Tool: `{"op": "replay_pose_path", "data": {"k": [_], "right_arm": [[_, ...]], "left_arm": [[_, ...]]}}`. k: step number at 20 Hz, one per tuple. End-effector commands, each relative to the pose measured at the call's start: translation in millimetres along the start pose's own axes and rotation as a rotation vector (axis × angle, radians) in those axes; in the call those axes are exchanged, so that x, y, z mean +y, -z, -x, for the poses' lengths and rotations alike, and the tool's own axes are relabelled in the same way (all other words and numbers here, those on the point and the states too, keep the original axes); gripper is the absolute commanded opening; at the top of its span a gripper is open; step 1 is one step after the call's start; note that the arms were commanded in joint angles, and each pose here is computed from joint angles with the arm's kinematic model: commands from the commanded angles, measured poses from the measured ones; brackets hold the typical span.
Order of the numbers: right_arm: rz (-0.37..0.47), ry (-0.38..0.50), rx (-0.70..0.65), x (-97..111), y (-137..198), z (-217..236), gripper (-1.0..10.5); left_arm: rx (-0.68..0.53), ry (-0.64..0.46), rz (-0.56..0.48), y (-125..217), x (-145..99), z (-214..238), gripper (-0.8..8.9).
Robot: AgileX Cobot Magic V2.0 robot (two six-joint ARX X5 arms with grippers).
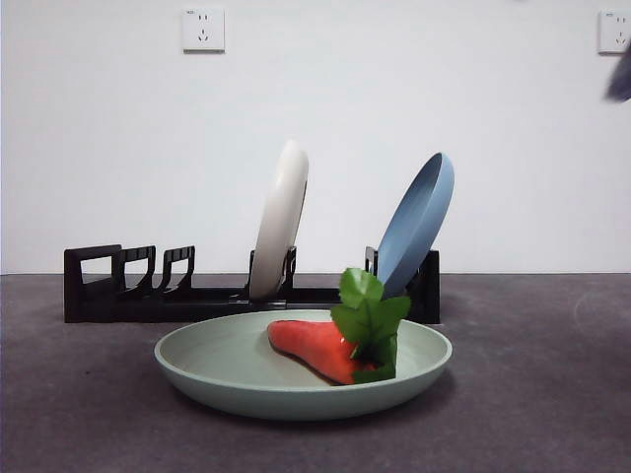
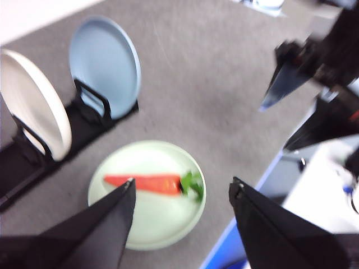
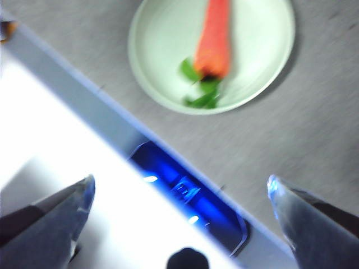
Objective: Take the green plate from the plate rack,put the plate on the table,take the carrot from the table,put the carrot in the plate
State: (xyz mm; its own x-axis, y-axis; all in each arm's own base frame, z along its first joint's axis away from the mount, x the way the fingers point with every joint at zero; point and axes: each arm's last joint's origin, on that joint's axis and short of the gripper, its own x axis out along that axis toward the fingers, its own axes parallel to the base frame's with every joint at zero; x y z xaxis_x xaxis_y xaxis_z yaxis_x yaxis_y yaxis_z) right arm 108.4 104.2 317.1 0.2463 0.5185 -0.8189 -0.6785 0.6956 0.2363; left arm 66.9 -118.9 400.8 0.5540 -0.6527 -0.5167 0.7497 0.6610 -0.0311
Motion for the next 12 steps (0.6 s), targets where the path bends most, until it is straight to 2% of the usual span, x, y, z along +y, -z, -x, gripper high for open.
{"op": "replay_pose_path", "data": {"k": [1, 5, 7, 9, 10, 12], "right_arm": [[0.009, -0.046, -0.005, 3, 7, 8, 5.2], [0.009, -0.066, -0.026, 5, 15, 17, 3.5], [0.01, -0.067, -0.034, 5, 16, 19, 2.4], [0.011, -0.067, -0.039, 5, 17, 20, 0.7], [0.012, -0.067, -0.04, 5, 17, 20, 0.1], [0.012, -0.067, -0.04, 5, 17, 20, -0.1]], "left_arm": [[0.049, 0.046, -0.001, 4, -1, 0, 2.82], [0.132, 0.095, -0.01, 12, -1, 1, 2.76], [0.173, 0.113, -0.014, 15, -1, 1, 1.81], [0.206, 0.122, -0.016, 18, -1, 2, 0.17], [0.216, 0.12, -0.016, 19, -1, 2, -0.21], [0.233, 0.117, -0.019, 21, -1, 2, -0.08]]}}
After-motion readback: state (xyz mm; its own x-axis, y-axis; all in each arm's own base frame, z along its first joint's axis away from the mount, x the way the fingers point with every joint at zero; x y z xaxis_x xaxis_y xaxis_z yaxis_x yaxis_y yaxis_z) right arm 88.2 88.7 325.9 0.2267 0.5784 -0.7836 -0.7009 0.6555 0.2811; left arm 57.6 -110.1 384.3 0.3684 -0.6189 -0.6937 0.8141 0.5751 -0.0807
